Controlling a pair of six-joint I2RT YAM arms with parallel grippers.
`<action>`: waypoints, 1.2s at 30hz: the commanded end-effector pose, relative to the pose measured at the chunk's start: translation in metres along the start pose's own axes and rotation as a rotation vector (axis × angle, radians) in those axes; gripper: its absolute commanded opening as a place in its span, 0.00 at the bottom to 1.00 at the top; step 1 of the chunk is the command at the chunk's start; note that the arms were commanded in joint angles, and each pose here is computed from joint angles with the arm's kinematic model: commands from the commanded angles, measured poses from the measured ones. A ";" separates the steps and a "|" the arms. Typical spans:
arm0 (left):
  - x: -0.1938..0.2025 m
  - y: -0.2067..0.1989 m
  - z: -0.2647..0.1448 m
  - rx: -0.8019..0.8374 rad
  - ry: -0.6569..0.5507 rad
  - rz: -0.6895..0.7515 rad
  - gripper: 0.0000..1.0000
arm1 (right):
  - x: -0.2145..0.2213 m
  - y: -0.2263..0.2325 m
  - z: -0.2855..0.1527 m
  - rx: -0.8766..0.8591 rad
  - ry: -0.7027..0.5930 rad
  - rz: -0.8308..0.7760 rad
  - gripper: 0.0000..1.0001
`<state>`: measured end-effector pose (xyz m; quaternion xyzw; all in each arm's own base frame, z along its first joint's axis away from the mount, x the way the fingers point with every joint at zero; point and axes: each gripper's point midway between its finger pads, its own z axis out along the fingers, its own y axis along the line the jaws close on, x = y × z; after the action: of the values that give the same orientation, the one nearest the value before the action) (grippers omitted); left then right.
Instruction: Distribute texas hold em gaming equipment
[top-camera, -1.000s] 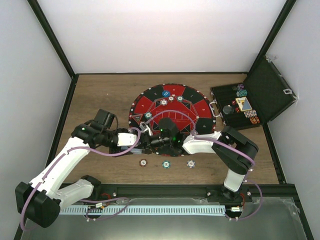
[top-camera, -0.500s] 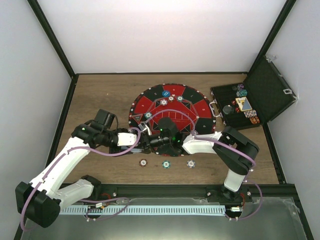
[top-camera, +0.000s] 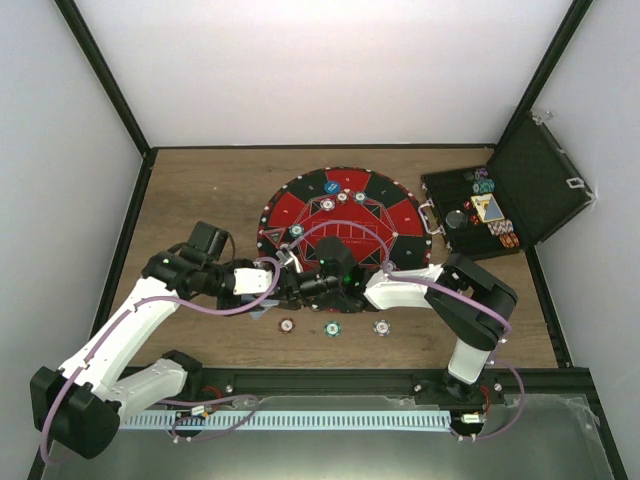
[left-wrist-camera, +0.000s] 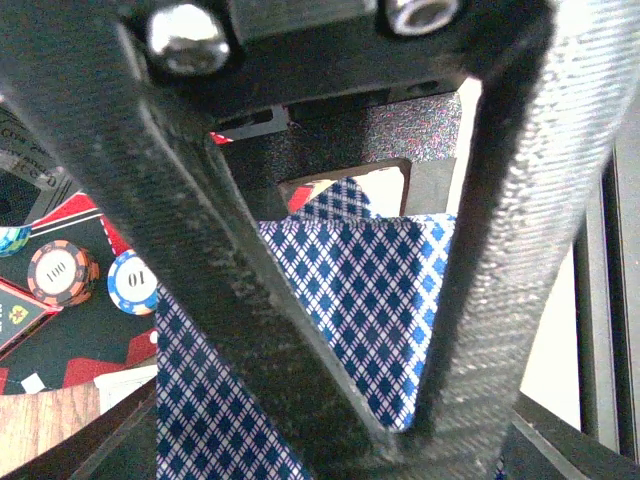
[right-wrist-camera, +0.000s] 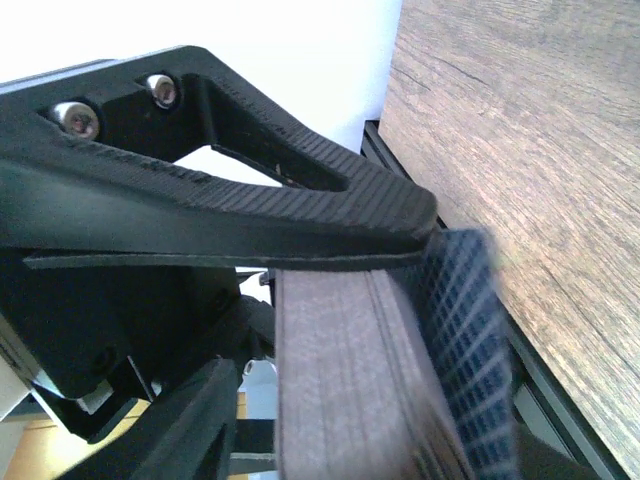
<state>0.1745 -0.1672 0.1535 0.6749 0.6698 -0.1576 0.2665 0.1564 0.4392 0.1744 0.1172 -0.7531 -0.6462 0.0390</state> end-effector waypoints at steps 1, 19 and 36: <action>-0.007 -0.003 -0.004 0.008 -0.040 -0.014 0.13 | -0.004 0.026 0.004 -0.068 0.001 -0.044 0.47; -0.009 0.009 -0.002 -0.015 -0.030 -0.092 0.12 | -0.004 0.004 0.009 0.044 -0.018 -0.052 0.38; 0.020 0.014 -0.011 -0.071 0.040 -0.119 0.04 | 0.017 -0.019 -0.008 0.116 -0.006 -0.036 0.87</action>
<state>0.1820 -0.1514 0.1487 0.6275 0.7215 -0.1516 0.2503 0.1575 0.4351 0.1475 0.1125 -0.7913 -0.6006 0.0192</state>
